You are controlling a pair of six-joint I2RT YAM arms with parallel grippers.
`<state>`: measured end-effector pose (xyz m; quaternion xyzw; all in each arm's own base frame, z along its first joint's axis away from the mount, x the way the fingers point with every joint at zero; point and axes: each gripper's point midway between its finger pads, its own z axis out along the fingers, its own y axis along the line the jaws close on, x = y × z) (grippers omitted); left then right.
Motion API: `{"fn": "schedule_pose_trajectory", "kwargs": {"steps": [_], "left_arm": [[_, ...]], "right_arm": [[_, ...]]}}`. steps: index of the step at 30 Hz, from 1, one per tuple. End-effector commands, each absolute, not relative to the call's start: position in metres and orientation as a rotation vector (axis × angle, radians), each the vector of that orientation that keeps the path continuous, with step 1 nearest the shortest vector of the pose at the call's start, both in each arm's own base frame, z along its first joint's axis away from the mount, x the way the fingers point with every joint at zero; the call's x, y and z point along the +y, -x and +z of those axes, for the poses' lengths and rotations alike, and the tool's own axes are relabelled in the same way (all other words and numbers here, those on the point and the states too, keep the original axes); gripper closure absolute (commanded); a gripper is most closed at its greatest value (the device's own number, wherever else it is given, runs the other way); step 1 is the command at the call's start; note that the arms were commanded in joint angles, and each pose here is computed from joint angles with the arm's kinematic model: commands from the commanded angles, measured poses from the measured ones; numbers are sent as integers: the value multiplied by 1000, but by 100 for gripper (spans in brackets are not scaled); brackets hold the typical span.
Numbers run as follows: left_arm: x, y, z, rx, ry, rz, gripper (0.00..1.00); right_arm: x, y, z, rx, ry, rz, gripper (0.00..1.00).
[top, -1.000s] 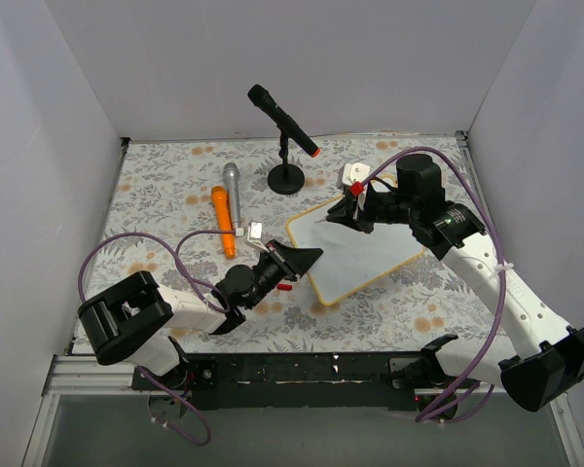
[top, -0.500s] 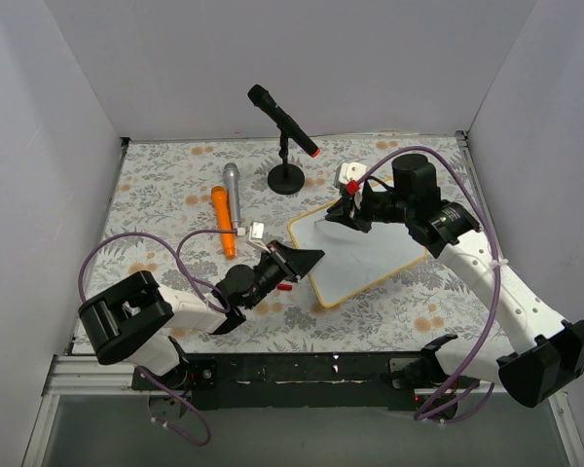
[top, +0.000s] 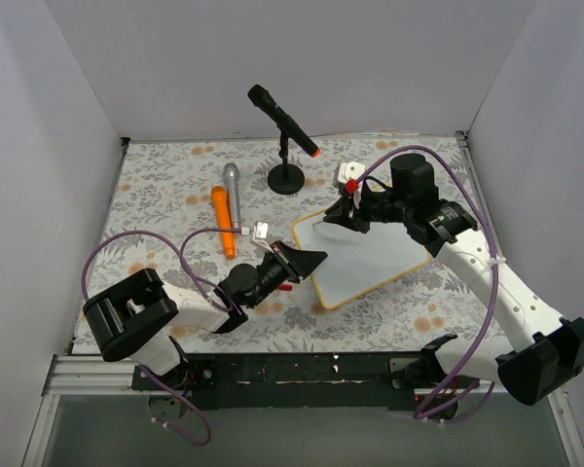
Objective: Write a sentence on the whiteboard
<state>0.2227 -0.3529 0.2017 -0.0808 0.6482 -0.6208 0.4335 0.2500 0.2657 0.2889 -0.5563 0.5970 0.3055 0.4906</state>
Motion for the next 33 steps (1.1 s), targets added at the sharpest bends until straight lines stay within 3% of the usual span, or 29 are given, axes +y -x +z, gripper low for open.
{"fn": "schedule_pose_trajectory", "kwargs": {"steps": [1, 33], "left_arm": [[-333, -206, 323, 1127, 202, -1807, 100], [-331, -204, 325, 1122, 180, -1788, 100]], "right_arm": [[271, -250, 293, 1410, 1349, 753, 99], [265, -237, 272, 1443, 1376, 780, 99]]}}
